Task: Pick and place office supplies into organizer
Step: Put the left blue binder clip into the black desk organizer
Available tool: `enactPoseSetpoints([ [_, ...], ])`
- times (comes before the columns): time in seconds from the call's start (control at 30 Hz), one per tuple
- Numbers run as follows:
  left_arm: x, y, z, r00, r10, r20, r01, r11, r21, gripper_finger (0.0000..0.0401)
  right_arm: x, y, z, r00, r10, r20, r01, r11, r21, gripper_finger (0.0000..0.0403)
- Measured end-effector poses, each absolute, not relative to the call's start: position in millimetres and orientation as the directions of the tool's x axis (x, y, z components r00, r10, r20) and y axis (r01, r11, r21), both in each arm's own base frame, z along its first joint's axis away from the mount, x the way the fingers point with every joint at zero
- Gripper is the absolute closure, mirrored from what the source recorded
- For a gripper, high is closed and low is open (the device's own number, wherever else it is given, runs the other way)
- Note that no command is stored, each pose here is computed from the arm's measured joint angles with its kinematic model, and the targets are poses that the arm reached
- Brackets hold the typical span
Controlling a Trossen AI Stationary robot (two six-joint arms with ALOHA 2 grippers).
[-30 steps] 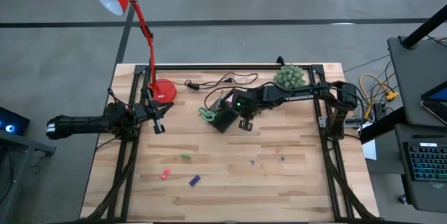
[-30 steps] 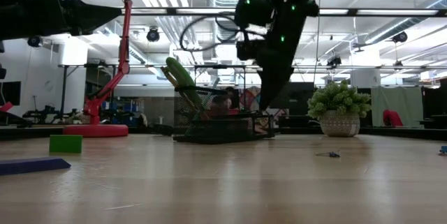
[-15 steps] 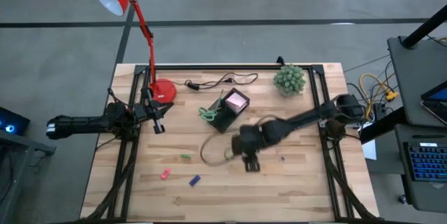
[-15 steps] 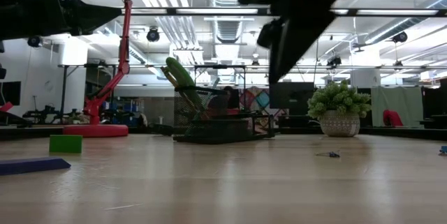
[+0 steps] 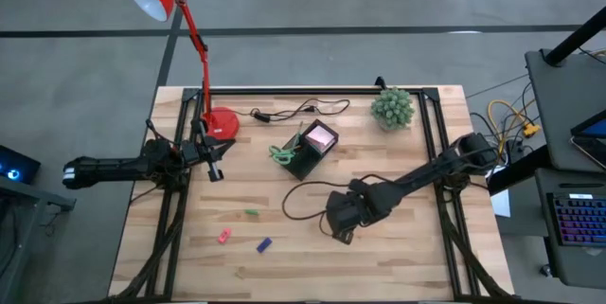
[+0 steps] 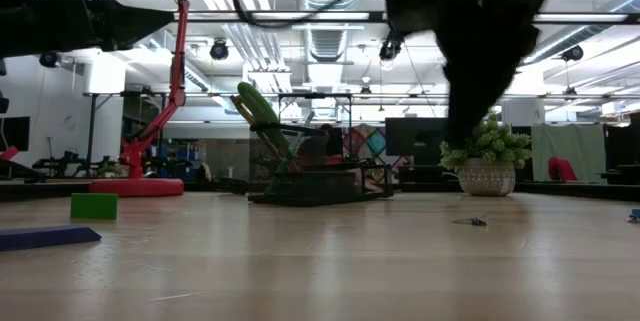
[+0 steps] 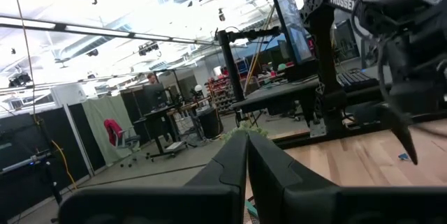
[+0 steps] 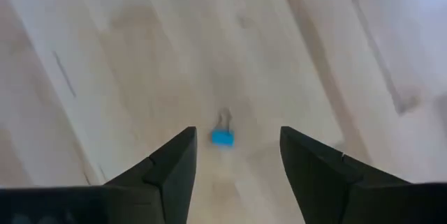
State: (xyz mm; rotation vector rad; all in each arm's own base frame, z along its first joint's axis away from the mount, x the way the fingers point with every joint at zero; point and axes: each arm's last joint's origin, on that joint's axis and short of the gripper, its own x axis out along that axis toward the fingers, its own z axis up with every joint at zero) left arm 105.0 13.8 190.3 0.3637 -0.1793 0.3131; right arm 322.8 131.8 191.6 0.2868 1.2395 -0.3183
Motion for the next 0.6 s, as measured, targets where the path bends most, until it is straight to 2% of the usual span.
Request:
enactPoseSetpoints([
  [0.1,105.0,13.8,190.4,0.936,0.268,0.228,-0.332,0.887,0.32,0.0401,318.3,130.5,184.4,0.263,-0.078,-0.962,0.419,0.907,0.041,0.0207],
  [0.4,105.0,13.8,190.2,0.936,0.268,0.227,-0.331,0.887,0.321,0.0401,310.9,135.2,168.1,0.279,-0.073,-0.958,0.454,0.888,0.065,0.0209],
  [0.6,105.0,13.8,190.3,0.936,0.268,0.228,-0.332,0.887,0.32,0.0401,306.1,141.1,152.8,0.336,-0.043,-0.941,0.411,0.906,0.106,0.0209],
])
